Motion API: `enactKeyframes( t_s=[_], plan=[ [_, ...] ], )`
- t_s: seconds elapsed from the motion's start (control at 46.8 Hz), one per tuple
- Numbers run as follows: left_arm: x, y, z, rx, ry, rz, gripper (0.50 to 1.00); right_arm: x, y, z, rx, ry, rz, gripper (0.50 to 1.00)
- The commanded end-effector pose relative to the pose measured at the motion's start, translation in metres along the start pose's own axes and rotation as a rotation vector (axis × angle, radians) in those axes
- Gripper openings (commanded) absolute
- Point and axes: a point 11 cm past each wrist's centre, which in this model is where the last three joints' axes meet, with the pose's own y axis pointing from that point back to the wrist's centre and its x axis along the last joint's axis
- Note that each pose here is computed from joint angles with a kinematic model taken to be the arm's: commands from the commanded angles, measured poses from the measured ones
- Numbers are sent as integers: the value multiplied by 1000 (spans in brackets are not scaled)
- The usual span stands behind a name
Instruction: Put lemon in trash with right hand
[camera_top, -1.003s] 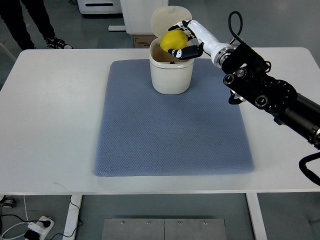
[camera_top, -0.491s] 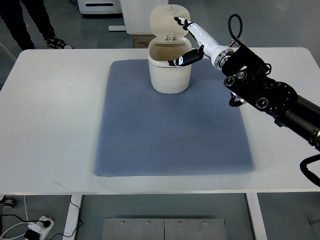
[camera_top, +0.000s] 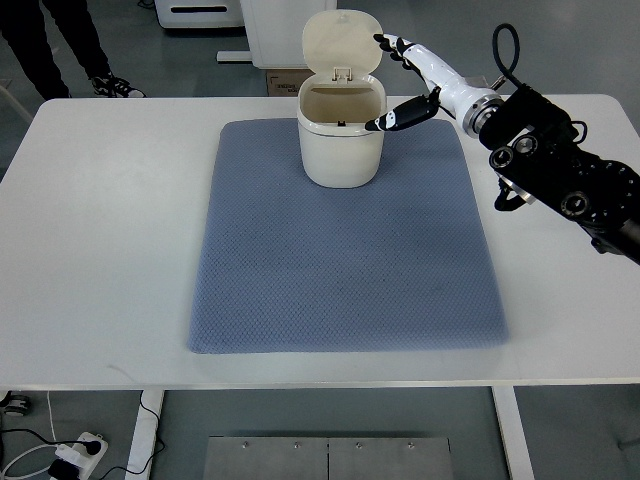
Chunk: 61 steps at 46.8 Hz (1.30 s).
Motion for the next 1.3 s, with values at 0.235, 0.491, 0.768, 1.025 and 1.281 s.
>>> enactKeyframes(
  t_s=[0.235, 0.491, 0.768, 1.025, 1.281],
  plan=[
    [0, 0, 0, 0, 0, -1, 1000, 32, 23, 24, -59, -169, 73, 972],
    [0, 0, 0, 0, 0, -1, 1000, 56, 43, 54, -114, -374, 171, 972],
    [0, 0, 0, 0, 0, -1, 1000, 50, 68, 83, -143, -579, 233, 972],
    [0, 0, 0, 0, 0, -1, 1000, 40, 80, 106, -150, -752, 305, 972],
    [0, 0, 0, 0, 0, -1, 1000, 24, 88, 122, -157, -896, 356, 972]
  ],
)
